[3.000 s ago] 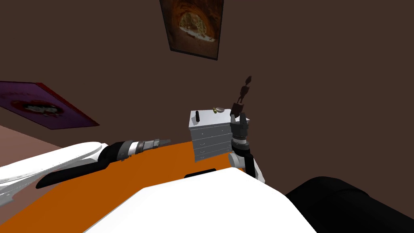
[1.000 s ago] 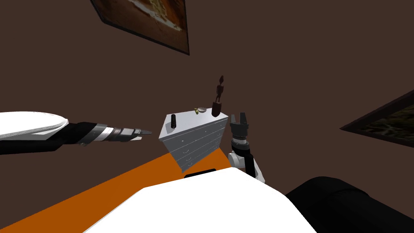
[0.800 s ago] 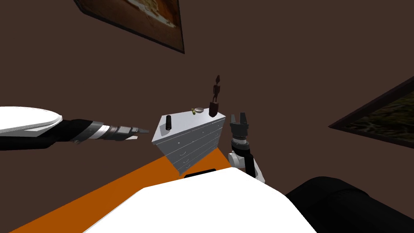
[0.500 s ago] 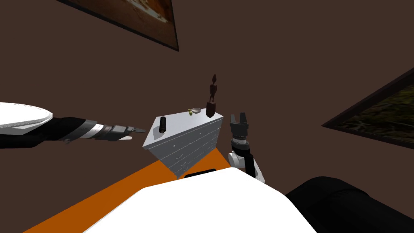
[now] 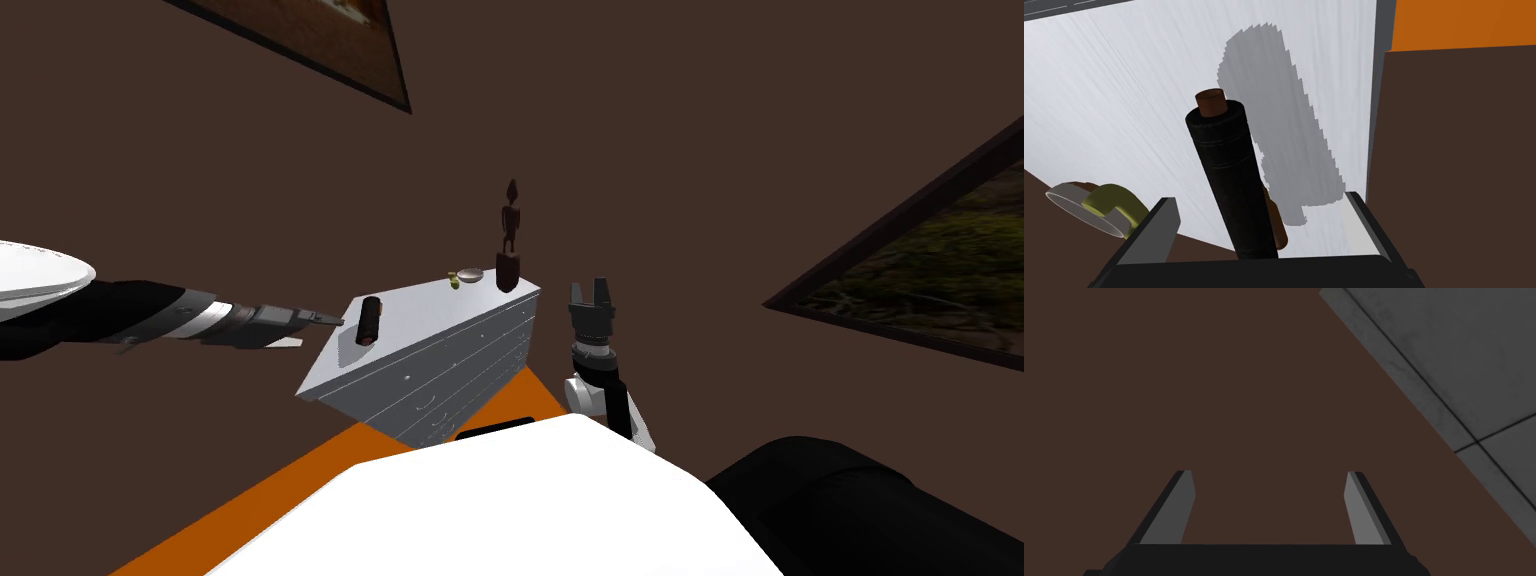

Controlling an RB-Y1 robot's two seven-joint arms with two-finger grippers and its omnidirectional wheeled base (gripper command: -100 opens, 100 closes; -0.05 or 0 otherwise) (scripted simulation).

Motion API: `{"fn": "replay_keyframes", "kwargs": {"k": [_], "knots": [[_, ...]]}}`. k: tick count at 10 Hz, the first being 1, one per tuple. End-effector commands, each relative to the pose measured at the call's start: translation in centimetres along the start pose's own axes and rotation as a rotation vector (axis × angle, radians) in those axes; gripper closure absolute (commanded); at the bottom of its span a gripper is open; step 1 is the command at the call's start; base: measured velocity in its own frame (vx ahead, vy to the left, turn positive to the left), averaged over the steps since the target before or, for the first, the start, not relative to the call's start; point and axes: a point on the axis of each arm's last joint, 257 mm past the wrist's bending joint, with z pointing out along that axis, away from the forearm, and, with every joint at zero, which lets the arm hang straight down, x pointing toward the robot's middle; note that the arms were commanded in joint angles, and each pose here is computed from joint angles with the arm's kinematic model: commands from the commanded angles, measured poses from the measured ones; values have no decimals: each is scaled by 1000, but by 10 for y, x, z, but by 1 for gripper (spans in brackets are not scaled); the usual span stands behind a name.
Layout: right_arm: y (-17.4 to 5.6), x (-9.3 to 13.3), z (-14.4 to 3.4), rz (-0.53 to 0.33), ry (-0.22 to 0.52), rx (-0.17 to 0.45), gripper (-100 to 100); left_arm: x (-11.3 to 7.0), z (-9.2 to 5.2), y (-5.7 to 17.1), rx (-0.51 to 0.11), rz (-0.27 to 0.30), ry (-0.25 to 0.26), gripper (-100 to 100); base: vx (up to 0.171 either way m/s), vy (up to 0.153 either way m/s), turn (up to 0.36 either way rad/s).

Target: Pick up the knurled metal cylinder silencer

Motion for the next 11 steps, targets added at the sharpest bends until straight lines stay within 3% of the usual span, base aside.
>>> {"fn": "replay_keyframes", "kwargs": {"k": [1,2,3,4,8,9,11], "knots": [[0,0,0,0,0,0,0,-4,-9,18,-54,-64,-1,-100,85,-76,-235],[0,0,0,0,0,0,0,-4,-9,18,-54,-68,-2,-100,81,-60,-119],[0,0,0,0,0,0,0,-5,-16,35,-99,-118,0,-100,101,-64,-225],[0,0,0,0,0,0,0,-3,-15,36,-97,-131,5,-100,83,-39,-110],[0,0,0,0,0,0,0,-6,-16,34,-97,-123,-3,-100,0,0,11],[0,0,0,0,0,0,0,-3,-21,52,-141,-179,4,-100,38,-37,-193],[0,0,0,0,0,0,0,-2,-20,62,-172,-163,1,-100,44,-24,-47]]}}
